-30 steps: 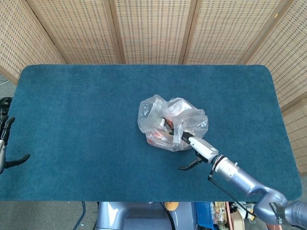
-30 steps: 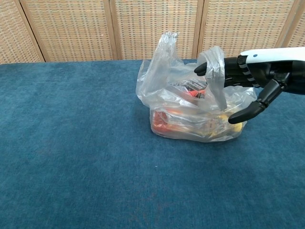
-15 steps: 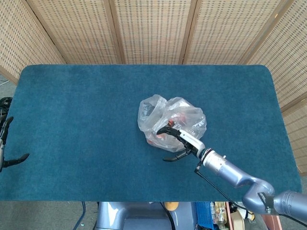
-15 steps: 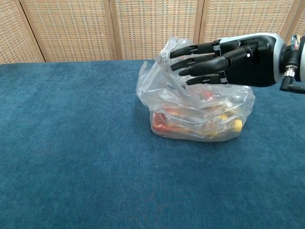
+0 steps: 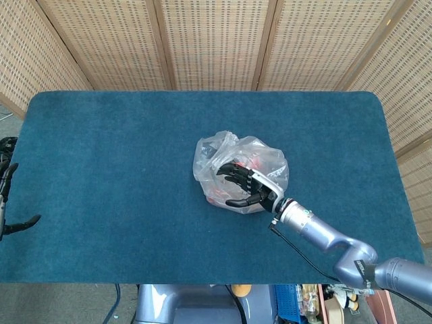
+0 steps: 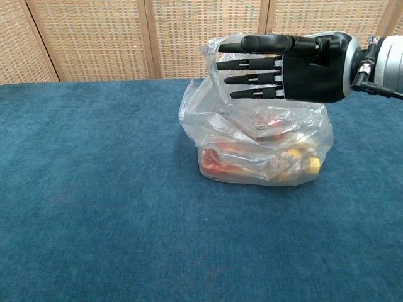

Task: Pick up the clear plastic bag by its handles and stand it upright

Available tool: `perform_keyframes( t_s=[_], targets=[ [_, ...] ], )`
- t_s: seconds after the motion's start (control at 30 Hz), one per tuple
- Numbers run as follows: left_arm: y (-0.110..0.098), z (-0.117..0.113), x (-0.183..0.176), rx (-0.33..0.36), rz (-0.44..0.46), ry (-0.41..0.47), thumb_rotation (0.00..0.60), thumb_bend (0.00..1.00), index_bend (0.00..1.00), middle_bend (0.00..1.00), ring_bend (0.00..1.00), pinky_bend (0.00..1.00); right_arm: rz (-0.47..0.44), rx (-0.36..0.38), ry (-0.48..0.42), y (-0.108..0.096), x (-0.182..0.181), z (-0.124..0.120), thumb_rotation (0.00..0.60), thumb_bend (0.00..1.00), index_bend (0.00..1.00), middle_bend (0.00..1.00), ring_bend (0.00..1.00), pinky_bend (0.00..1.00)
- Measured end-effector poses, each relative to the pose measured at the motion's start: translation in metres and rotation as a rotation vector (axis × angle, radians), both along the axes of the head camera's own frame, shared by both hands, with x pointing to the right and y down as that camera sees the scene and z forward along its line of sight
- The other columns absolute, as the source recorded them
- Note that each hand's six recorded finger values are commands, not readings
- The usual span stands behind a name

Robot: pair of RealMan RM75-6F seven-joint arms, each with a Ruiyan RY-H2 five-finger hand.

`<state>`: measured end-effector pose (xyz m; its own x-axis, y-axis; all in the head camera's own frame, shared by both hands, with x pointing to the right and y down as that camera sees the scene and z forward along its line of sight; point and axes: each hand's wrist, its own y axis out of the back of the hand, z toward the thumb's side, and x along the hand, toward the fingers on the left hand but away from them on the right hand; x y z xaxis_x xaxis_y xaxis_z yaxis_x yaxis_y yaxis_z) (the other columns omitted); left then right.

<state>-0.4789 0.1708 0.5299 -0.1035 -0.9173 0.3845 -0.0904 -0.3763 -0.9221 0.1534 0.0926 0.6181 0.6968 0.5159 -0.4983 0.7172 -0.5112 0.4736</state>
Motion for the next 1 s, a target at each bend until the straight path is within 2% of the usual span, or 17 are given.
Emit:
perform_keyframes(
  t_s=[0.17,0.47,0.63,0.83,1.0],
  targets=[
    [0.0,0.0,0.0,0.0,0.002,0.001,0.6,0.09,0.0,0.0,0.0,0.0,0.014,0.005,-0.032,-0.005,-0.001,-0.003,0.6,0.0,0.19,0.22,0.05,0.03],
    [-0.001,0.0,0.0,0.0,0.001,0.004,0.6,0.09,0.0,0.0,0.0,0.0,0.01,0.124,0.048,-0.015,-0.001,0.002,0.6,0.0,0.17,0.19,0.03,0.03],
    [0.0,0.001,-0.001,-0.001,0.0,0.007,0.6,0.09,0.0,0.0,0.0,0.0,0.086,0.114,0.021,-0.021,-0.006,0.002,0.6,0.0,0.17,0.18,0.01,0.02],
    [-0.001,0.0,-0.001,0.0,-0.004,0.011,0.6,0.09,0.0,0.0,0.0,0.0,0.111,0.155,0.045,-0.023,-0.009,0.006,0.6,0.0,0.17,0.18,0.01,0.02],
    [0.0,0.001,0.0,-0.005,-0.002,0.014,0.6,0.09,0.0,0.0,0.0,0.0,0.114,0.121,0.056,-0.02,-0.011,0.012,0.6,0.0,0.16,0.18,0.01,0.02]
  ],
)
